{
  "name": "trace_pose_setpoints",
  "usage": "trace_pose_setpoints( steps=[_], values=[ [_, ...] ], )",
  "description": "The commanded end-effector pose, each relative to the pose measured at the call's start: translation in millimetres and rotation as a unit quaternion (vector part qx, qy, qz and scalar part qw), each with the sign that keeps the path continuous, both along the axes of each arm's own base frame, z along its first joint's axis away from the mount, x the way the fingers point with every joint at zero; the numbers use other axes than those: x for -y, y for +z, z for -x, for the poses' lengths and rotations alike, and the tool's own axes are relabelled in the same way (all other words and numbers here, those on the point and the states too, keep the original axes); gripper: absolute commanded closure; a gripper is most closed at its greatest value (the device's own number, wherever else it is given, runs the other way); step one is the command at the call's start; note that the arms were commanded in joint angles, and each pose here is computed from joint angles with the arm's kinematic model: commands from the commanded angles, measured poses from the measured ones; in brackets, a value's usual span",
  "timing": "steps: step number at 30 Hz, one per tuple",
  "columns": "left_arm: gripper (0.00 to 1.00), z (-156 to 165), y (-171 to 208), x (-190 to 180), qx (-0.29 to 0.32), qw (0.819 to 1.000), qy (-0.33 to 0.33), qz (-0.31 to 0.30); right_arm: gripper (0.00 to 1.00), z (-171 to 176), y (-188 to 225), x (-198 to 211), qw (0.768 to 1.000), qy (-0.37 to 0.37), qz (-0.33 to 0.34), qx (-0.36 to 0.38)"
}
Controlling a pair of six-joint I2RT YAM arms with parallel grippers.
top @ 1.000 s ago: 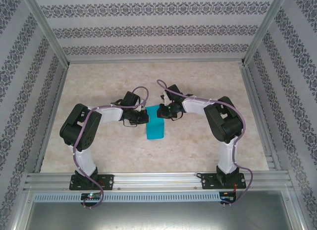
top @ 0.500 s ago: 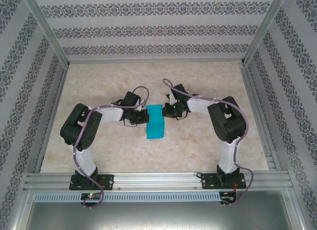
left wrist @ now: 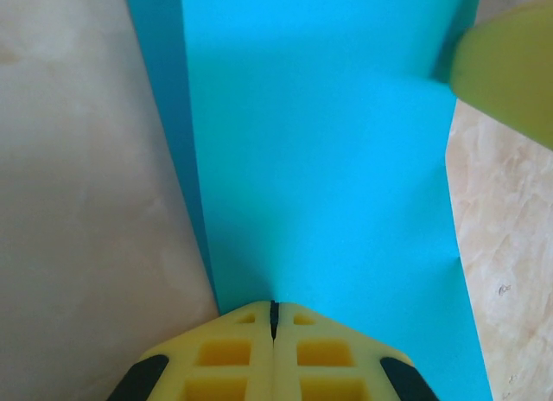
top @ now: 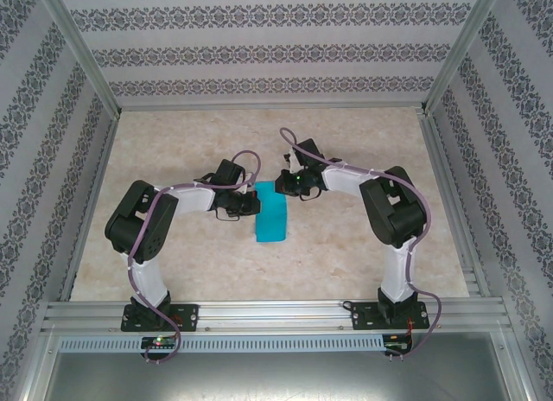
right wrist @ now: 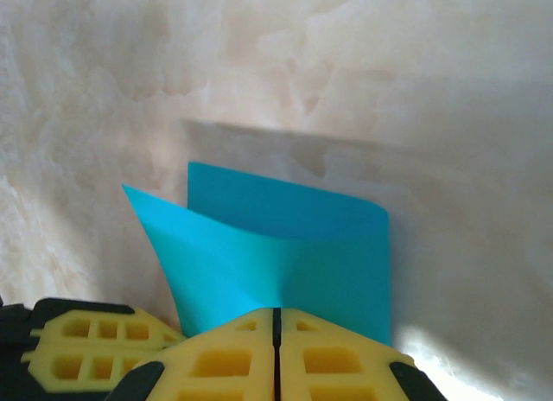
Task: Fold a paper plane with a square sheet of paper (pick it up from the middle)
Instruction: Fold the square sheet of paper in half at the center of the table.
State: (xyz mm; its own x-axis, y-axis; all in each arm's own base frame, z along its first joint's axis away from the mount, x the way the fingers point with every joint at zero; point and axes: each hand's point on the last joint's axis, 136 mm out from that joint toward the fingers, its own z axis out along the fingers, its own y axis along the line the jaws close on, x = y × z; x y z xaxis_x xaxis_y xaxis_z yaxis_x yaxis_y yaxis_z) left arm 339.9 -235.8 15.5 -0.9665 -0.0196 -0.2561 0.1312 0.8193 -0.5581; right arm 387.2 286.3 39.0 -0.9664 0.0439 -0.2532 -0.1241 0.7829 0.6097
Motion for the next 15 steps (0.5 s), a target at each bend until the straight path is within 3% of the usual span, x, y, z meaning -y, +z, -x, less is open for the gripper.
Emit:
trace_pose_setpoints(
  steps=[1, 15],
  values=[
    [0.94, 53, -68, -53, -0.104, 0.984, 0.011, -0.144, 0.92, -4, -10, -4, 1.000, 0.003, 0.005, -0.005],
    [0.94, 56, -69, -54, -0.108, 0.984, 0.009, -0.145, 0.91, -5, -37, 60, 0.995, -0.059, 0.076, -0.005]
  ],
)
